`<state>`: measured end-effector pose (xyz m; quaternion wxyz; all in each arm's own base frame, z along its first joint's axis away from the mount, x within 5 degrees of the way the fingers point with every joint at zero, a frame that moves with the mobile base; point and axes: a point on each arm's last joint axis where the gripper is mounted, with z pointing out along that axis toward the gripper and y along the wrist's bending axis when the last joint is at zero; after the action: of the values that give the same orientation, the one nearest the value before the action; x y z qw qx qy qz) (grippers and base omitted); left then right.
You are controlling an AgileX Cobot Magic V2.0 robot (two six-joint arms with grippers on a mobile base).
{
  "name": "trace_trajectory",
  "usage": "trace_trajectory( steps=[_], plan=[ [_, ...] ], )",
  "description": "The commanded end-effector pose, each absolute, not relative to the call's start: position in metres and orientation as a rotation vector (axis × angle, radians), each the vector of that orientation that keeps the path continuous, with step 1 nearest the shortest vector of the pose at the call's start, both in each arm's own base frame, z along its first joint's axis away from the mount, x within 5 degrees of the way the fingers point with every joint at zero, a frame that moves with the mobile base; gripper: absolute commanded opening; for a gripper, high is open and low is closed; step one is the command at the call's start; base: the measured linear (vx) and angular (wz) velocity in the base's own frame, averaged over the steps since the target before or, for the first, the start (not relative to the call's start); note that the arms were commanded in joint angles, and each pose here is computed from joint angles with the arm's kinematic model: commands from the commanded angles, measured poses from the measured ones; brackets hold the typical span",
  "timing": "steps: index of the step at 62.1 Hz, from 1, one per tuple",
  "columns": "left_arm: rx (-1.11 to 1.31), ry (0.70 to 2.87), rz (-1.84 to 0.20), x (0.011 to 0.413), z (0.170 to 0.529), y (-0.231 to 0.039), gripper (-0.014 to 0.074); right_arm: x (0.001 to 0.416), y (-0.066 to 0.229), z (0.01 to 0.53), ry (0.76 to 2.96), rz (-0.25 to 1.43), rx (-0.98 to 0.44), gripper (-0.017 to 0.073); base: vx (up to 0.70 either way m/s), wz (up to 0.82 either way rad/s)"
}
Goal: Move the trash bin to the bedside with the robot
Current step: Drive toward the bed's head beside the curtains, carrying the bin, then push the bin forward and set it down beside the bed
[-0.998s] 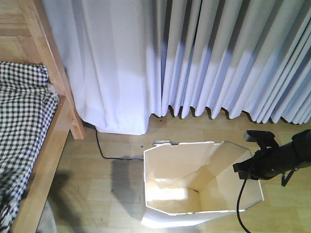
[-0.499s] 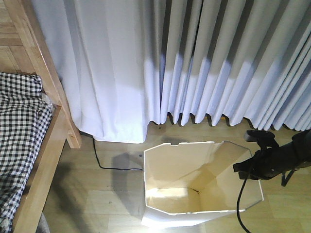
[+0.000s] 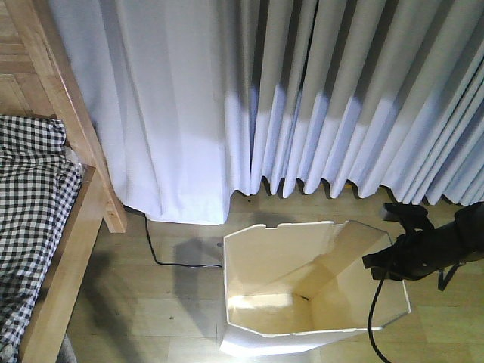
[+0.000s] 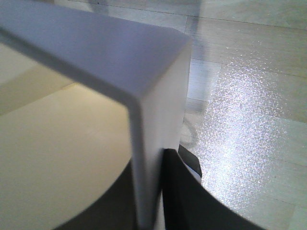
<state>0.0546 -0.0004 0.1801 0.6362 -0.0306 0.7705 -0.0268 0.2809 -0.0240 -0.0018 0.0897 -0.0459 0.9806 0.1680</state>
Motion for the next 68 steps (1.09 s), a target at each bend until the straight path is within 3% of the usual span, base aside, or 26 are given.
trace_trajectory(
  steps=[1,20,31,68],
  plan=[
    [-0.081,1.705,-0.078,0.056,0.178,-0.001,-0.0006,0.291,-0.012,0.025,2.790,0.721,-0.129,-0.0006,0.00,0.00],
    [-0.081,1.705,-0.078,0.056,0.178,-0.001,-0.0006,0.291,-0.011,0.025,2.785,0.738,-0.128,-0.0006,0.00,0.00],
    [-0.081,1.705,-0.078,0.056,0.178,-0.001,-0.0006,0.295,-0.016,0.018,2.793,0.671,0.019,-0.0006,0.00,-0.01],
    [-0.081,1.705,-0.078,0.056,0.178,-0.001,-0.0006,0.367,-0.032,-0.051,2.778,0.658,0.068,-0.0006,0.00,0.00]
  ],
)
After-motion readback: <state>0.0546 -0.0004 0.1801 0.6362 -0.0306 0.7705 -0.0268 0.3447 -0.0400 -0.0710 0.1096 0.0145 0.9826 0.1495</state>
